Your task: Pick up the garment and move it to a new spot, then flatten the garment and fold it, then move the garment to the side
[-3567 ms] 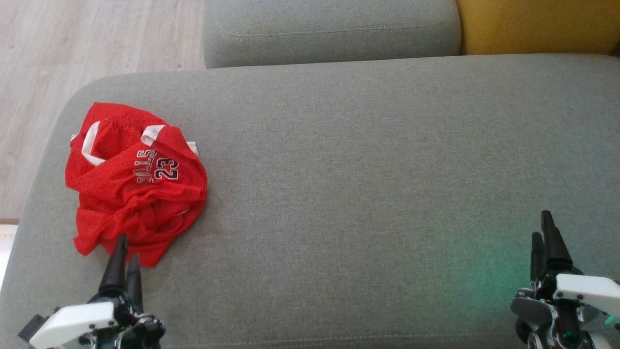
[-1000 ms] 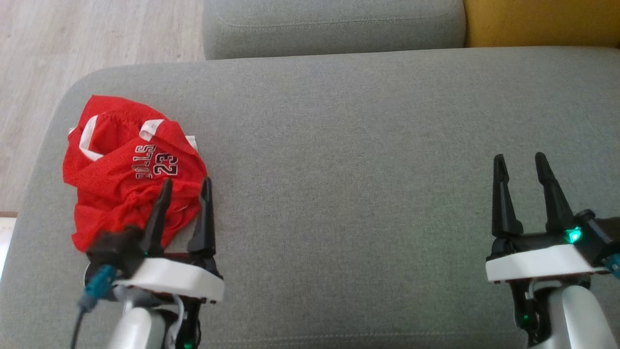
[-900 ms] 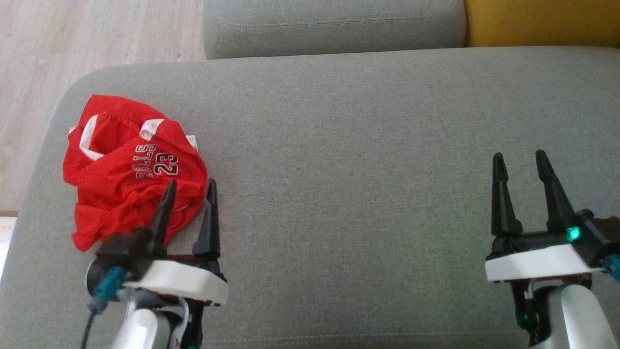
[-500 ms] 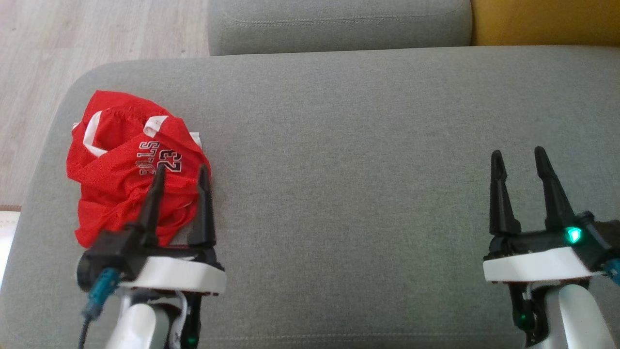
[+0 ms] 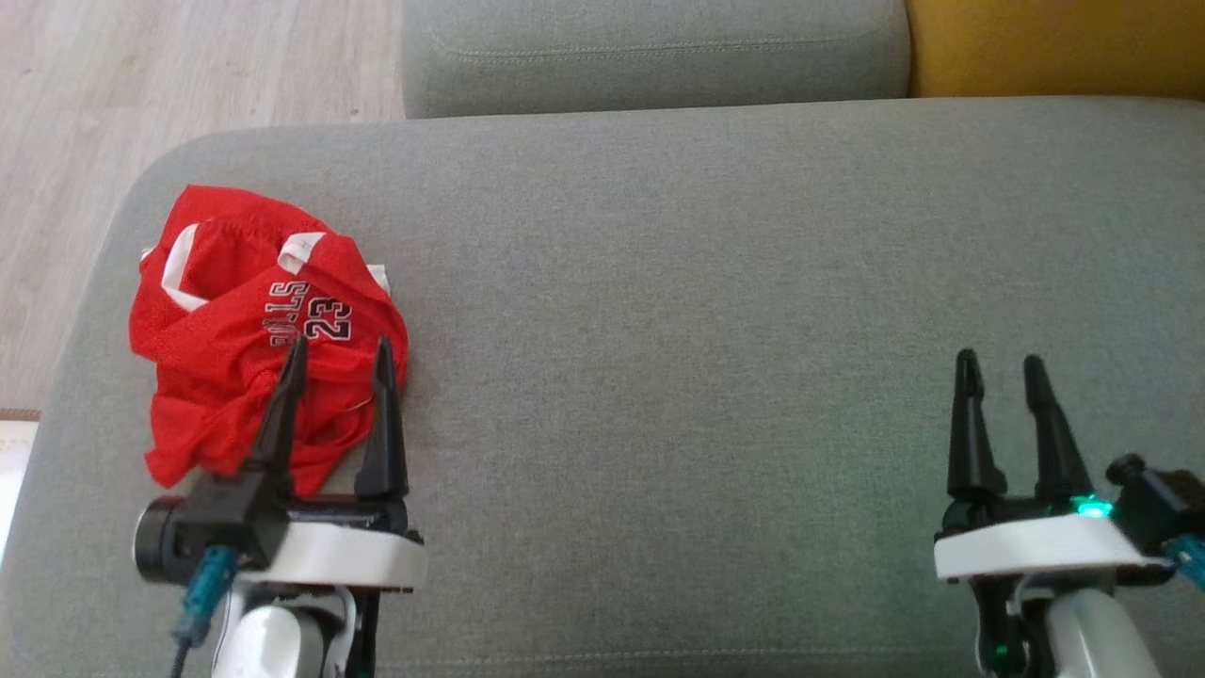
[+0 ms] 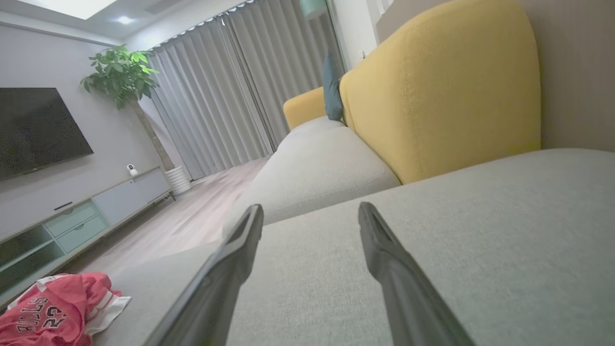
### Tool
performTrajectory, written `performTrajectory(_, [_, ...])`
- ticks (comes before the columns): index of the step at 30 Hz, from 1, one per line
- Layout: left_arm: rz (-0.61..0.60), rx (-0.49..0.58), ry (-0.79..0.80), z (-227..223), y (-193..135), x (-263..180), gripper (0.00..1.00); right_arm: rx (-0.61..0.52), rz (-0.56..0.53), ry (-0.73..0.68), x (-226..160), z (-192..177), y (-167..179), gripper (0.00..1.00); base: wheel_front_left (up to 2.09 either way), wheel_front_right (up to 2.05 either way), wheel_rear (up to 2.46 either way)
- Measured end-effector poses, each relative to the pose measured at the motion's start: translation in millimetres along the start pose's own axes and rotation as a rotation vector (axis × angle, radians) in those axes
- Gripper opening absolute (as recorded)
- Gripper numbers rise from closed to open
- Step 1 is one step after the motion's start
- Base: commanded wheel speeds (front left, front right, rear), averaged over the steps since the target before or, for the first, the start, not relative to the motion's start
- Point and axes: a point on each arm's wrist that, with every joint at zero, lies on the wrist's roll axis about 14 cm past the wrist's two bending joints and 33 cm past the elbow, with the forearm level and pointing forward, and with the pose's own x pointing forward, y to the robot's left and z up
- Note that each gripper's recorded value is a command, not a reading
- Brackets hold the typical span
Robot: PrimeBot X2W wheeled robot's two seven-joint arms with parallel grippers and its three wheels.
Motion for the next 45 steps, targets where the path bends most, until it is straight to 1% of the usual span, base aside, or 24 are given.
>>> performTrajectory(3, [-0.012,0.022,0.009,-3,-2,-2,1.0,-0.003,-0.001,0.012,-3,-4,0,1.0,0.0,0.0,0.0])
performTrajectory(13, [-0.008,0.02,0.003,-2,-1,-2,1.0,0.0,0.004,0.01,-2,-3,2,1.0,0.0,0.0,0.0])
performTrajectory(22, [0.048,0.021,-0.006,4,15,-10,1.0,0.005,0.07,0.024,6,-9,23,1.0,0.0,0.0,0.0])
performTrajectory(29, [0.154,0.036,-0.014,10,47,-27,1.0,0.017,0.176,0.063,16,-23,59,1.0,0.0,0.0,0.0])
performTrajectory(30, [0.197,0.034,-0.017,12,60,-34,1.0,0.024,0.213,0.078,18,-29,72,1.0,0.0,0.0,0.0])
performTrajectory(37, [0.326,0.066,-0.027,22,97,-60,1.0,0.059,0.347,0.134,22,-48,119,1.0,0.0,0.0,0.0])
performTrajectory(45, [0.424,0.092,-0.035,30,122,-85,1.0,0.077,0.448,0.181,21,-63,155,1.0,0.0,0.0,0.0])
